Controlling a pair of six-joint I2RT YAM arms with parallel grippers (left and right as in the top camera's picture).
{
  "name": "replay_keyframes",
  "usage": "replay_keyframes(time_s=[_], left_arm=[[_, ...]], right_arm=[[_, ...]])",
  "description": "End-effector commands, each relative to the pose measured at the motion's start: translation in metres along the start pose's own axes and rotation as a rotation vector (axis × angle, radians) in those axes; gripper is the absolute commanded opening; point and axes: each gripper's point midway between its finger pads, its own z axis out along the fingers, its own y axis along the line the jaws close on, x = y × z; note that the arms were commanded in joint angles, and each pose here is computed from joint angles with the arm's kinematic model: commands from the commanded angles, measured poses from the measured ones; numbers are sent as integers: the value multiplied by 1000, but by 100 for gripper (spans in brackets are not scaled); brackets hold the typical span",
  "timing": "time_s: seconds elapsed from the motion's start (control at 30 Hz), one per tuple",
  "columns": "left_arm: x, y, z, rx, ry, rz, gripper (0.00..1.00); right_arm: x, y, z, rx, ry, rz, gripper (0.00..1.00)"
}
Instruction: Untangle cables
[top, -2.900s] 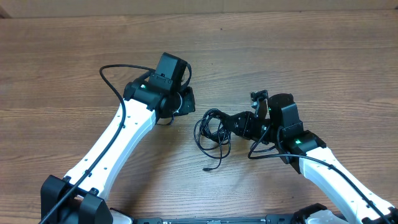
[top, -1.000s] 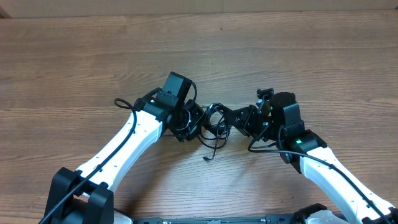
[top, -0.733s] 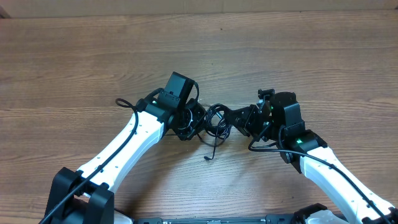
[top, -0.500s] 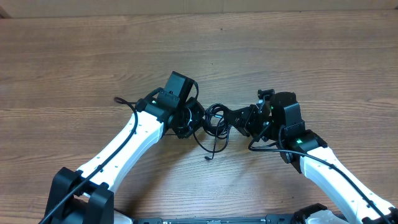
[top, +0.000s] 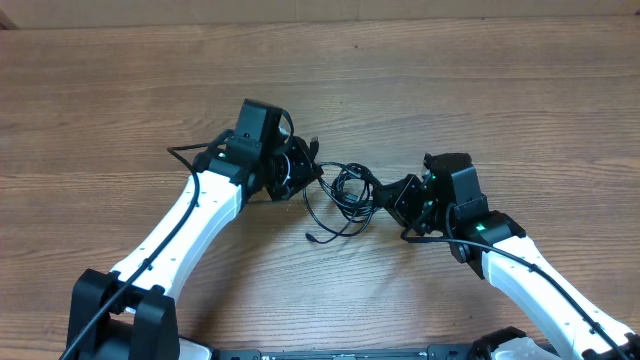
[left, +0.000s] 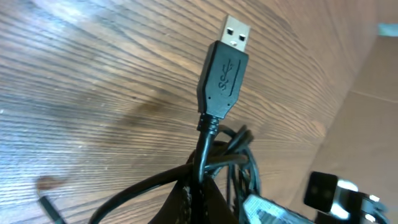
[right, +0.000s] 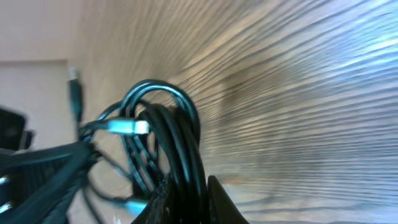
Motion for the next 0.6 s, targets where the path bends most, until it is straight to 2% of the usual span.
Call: replay_keyframes(time_s=[0.0,0.57], left_arm=[[0,-2,1,27,20,16,4],[-1,0,1,21,15,68,4]], right_arm=[[-12,-8,-3,51,-83,-3,15],[0,-18,-3,86,-26,19,42]])
